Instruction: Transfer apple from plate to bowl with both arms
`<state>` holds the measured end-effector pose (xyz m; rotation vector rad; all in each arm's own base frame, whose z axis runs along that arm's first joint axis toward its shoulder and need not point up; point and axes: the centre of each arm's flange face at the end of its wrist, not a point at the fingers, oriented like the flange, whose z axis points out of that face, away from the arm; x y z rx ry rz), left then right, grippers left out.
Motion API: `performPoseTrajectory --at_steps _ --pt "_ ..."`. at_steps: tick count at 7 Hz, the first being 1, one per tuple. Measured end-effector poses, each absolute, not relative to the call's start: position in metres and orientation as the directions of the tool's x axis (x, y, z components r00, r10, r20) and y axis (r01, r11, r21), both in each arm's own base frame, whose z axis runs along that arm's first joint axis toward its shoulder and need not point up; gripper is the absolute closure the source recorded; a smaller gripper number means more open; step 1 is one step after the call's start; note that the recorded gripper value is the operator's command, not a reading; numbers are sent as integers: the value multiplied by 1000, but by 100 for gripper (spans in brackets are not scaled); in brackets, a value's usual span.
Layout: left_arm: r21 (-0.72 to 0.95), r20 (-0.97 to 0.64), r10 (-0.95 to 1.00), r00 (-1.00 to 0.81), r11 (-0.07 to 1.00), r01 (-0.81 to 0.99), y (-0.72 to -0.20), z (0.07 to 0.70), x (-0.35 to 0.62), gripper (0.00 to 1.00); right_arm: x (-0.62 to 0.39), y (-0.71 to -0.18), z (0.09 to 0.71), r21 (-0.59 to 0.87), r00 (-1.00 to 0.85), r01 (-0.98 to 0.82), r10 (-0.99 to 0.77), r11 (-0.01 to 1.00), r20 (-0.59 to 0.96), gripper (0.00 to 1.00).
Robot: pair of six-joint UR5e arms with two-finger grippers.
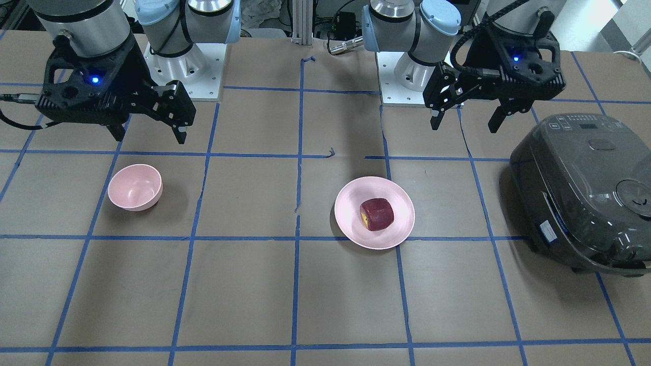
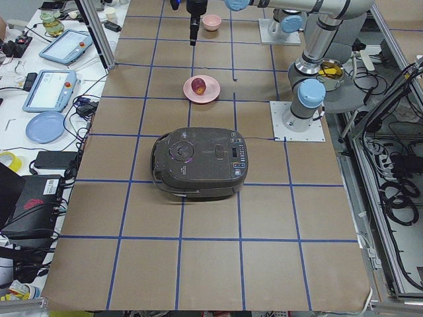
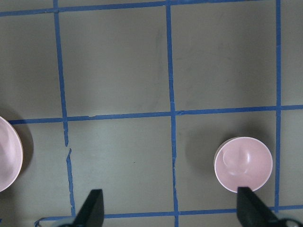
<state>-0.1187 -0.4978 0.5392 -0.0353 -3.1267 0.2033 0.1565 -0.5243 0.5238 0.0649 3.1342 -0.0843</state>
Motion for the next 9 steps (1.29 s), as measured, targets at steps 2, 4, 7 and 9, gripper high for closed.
performPoseTrajectory --at_steps 2,4,7,9 --pt "-132 8 26 -1000 991 24 -498 539 -120 0 156 -524 523 -52 -999 42 41 998 -6 0" --pt "-130 9 21 -1000 991 20 -498 538 -120 0 157 -524 522 -51 -999 42 41 998 -7 0" --pt "-145 9 13 -1000 989 12 -504 535 -120 0 157 -524 522 -50 -999 40 40 998 -6 0" --pt "-141 14 -7 -1000 990 -9 -507 531 -123 0 156 -524 522 -49 -999 40 40 998 -6 0"
